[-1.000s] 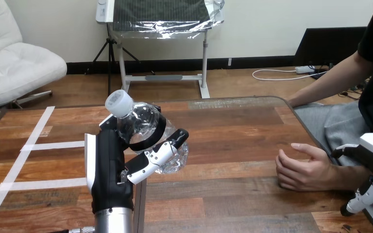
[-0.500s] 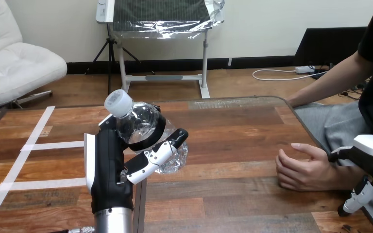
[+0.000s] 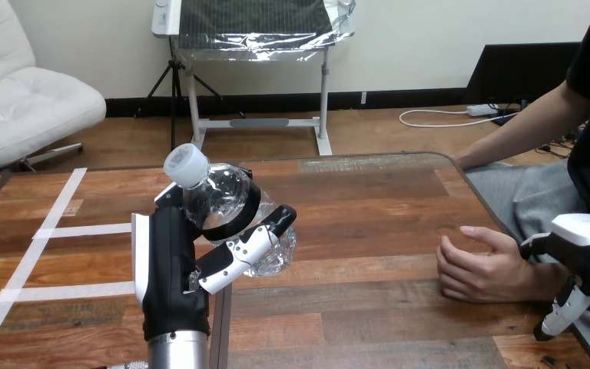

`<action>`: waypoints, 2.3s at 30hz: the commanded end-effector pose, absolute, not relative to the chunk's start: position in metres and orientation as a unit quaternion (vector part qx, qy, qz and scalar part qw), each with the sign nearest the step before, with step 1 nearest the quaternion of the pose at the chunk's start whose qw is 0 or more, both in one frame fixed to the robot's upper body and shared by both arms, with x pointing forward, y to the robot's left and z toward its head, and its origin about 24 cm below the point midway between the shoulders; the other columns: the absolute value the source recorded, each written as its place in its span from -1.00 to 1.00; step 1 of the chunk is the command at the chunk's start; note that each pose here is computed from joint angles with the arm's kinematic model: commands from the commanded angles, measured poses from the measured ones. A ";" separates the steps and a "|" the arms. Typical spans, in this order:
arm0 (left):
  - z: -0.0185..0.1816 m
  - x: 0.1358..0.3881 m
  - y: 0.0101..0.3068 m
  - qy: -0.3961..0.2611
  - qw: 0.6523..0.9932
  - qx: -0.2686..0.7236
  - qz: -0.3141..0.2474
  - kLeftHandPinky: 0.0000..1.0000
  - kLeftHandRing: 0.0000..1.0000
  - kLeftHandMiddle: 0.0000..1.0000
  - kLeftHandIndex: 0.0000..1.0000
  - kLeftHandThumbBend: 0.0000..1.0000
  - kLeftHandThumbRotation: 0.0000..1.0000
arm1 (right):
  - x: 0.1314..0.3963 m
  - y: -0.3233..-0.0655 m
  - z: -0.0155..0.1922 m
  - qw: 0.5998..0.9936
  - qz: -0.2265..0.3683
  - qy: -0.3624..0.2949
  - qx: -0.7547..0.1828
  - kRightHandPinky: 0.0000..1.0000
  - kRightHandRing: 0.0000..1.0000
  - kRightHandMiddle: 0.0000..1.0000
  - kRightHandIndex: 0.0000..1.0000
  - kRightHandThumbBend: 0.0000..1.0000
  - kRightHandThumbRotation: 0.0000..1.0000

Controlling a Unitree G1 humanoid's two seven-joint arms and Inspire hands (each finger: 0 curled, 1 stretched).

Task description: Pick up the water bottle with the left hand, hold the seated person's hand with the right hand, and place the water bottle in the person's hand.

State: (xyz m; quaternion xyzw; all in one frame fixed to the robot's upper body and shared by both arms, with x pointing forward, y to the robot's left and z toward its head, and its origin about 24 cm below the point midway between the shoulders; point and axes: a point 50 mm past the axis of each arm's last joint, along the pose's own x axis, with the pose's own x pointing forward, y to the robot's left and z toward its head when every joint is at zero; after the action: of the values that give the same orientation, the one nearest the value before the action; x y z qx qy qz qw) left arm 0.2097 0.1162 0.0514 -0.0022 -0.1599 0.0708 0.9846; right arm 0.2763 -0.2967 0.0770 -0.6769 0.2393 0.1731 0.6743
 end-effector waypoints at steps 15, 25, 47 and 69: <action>0.079 0.212 0.112 -0.228 0.970 -0.033 0.077 -0.22 -0.15 -0.07 0.00 0.20 -1.00 | 0.304 -0.298 0.084 0.641 0.155 0.216 -0.720 0.70 0.77 0.79 0.69 0.52 -1.00; 0.079 0.211 0.112 -0.227 0.970 -0.031 0.079 -0.22 -0.15 -0.07 0.00 0.21 -1.00 | 0.308 -0.302 0.079 0.632 0.152 0.223 -0.727 0.67 0.76 0.77 0.69 0.49 -1.00; 0.079 0.210 0.112 -0.228 0.970 -0.034 0.077 -0.24 -0.16 -0.08 0.00 0.22 -1.00 | 0.312 -0.310 0.072 0.619 0.134 0.259 -0.729 0.60 0.72 0.74 0.66 0.46 -0.97; 0.079 0.210 0.112 -0.227 0.970 -0.032 0.076 -0.24 -0.16 -0.08 -0.01 0.22 -1.00 | 0.312 -0.311 0.069 0.615 0.135 0.263 -0.731 0.45 0.61 0.66 0.58 0.46 -0.96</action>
State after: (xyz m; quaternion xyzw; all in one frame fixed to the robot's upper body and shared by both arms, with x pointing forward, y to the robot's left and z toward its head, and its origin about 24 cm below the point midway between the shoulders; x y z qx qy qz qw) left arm 0.2066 0.1179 0.0546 -0.0015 -0.1684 0.0701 0.9832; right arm 0.3007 -0.3180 0.0599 -0.7211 0.2791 0.1425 0.6179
